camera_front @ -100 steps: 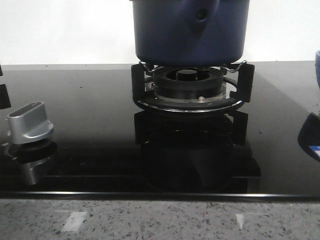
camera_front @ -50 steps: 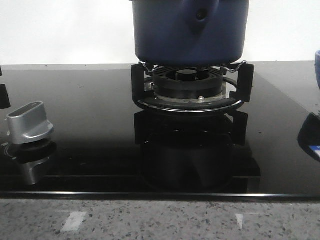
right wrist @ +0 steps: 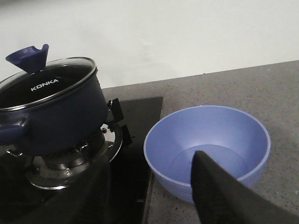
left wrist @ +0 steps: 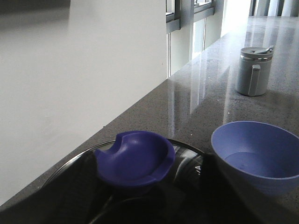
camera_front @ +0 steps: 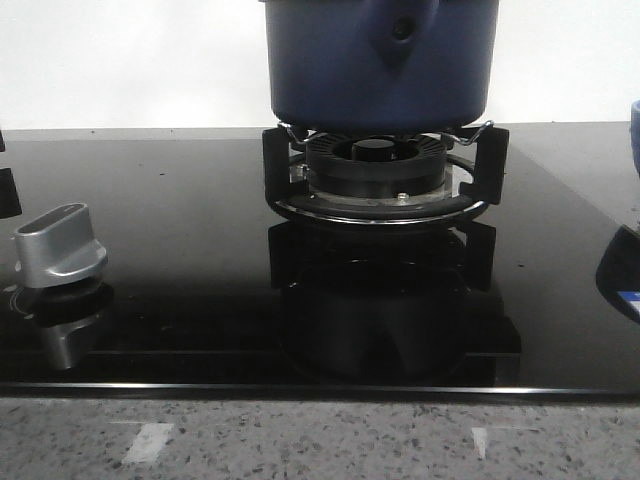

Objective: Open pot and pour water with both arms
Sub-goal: 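Lower the left gripper onto the blue handle of the glass lid, then close the left gripper around the blue lid handle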

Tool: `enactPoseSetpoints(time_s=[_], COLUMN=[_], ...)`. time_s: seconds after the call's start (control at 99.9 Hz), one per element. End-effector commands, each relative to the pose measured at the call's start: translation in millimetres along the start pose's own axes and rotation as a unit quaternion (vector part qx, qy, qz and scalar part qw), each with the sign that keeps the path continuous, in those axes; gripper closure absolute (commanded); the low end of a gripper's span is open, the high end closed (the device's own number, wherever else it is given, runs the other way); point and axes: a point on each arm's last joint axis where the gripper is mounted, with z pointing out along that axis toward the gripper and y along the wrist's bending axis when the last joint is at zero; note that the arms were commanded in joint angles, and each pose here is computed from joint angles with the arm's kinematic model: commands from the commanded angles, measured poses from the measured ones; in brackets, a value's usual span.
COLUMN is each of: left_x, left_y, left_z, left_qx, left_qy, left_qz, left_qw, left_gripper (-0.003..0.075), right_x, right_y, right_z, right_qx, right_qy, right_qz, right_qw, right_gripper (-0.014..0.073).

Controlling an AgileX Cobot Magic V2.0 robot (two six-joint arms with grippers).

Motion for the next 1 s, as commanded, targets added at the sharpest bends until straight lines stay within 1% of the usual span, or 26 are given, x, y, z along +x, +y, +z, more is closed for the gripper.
enactPoseSetpoints(time_s=[0.0, 0.07, 0.47, 0.551, 0.611, 0.711, 0.881, 0.991], left_x=[-29.6, -29.6, -30.9, -30.5, -29.3, -27.2, -25.9, -25.0], left_y=[-7.5, -7.5, -8.5, -8.7, -9.2, -10.0, -10.5, -10.4], left_z=[-6.3, -6.3, -6.5, -6.5, -6.3, -6.2, -6.1, -5.8], left_qx=[0.011, 0.011, 0.017, 0.018, 0.020, 0.024, 0.026, 0.026], left_qy=[-0.055, -0.055, -0.063, -0.060, -0.054, -0.042, -0.035, -0.033], left_qz=[-0.010, -0.017, -0.022, -0.019, -0.012, 0.002, 0.012, 0.035], left_qw=[0.998, 0.998, 0.998, 0.998, 0.998, 0.999, 0.999, 0.998], left_gripper=[0.0370, 0.0385, 0.0381, 0.0353, 0.0302, 0.0255, 0.0258, 0.0258], right_x=[-15.2, -15.2, -15.2, -15.2, -15.2, -15.2, -15.2, -15.2], right_y=[0.5, 0.5, 0.5, 0.5, 0.5, 0.5, 0.5, 0.5], right_z=[-1.1, -1.1, -1.1, -1.1, -1.1, -1.1, -1.1, -1.1], right_qx=[0.006, 0.006, 0.006, 0.006, 0.006, 0.006, 0.006, 0.006], right_qy=[-0.041, -0.041, -0.041, -0.041, -0.041, -0.041, -0.041, -0.041], right_qz=[-0.005, -0.005, -0.005, -0.005, -0.005, -0.005, -0.005, -0.005], right_qw=[0.999, 0.999, 0.999, 0.999, 0.999, 0.999, 0.999, 0.999], right_gripper=[0.0239, 0.0239, 0.0239, 0.0239, 0.0239, 0.0239, 0.0239, 0.0239])
